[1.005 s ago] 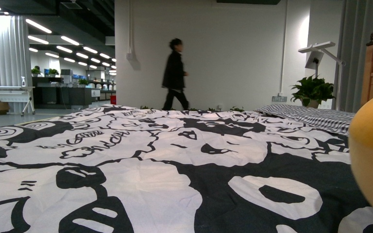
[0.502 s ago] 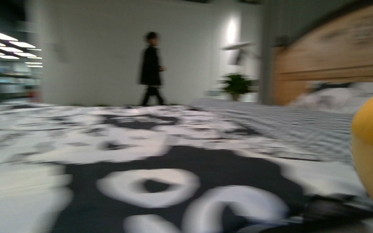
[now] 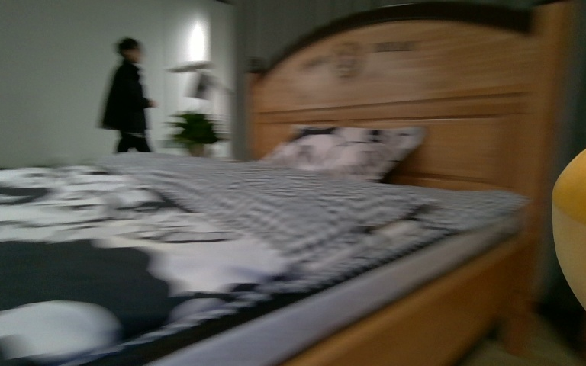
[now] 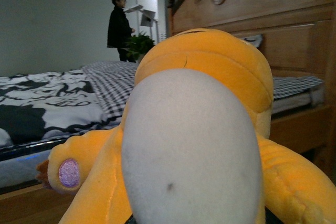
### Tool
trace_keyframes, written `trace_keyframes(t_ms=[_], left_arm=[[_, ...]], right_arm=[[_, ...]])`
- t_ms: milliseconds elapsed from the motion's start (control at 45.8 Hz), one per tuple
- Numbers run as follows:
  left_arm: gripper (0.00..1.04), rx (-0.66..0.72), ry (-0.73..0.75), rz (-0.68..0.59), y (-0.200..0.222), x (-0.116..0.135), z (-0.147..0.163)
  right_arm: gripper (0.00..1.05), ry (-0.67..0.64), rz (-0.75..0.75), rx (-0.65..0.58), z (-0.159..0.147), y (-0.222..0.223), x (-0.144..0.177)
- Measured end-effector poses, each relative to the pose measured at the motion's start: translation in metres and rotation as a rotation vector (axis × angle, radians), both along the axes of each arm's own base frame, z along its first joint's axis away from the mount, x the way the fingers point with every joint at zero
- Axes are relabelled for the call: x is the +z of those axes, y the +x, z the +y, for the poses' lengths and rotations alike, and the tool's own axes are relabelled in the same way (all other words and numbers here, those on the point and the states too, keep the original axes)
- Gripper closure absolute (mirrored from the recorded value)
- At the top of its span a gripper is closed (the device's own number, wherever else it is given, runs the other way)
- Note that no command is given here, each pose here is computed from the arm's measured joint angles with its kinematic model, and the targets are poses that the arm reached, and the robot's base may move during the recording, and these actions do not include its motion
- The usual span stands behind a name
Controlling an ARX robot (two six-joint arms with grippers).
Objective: Put away toys
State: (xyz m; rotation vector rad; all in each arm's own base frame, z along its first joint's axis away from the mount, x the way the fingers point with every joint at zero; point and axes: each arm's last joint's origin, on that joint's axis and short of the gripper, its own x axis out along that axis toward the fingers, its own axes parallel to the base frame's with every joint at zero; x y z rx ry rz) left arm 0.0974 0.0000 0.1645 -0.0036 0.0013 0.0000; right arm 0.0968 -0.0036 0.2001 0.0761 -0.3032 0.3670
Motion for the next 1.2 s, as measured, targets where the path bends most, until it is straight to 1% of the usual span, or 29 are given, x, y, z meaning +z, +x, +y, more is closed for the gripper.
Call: trace_keyframes(t_ms=[655, 765, 939, 1201], left_arm=[[0.06, 0.000, 0.000, 0.000, 0.0000, 0.0000, 0.0000], [0.06, -0.008, 0.000, 0.001, 0.0001, -0.0001, -0.0004], [0.06, -0.001, 0.000, 0.000, 0.0000, 0.0000, -0.0001], [0.06, -0.002, 0.000, 0.000, 0.0000, 0.0000, -0.0001]], right_arm=[[0.95, -0.001, 0.001, 0.002, 0.0001, 0.0000, -0.0001], [0.95, 0.004, -0.003, -0.016, -0.0005, -0.0001, 0.0002], [0.95, -0.003, -0.001, 0.006, 0.0002, -0.0002, 0.0000], [0.95, -0.002, -0.001, 0.004, 0.0001, -0.0002, 0.0000]])
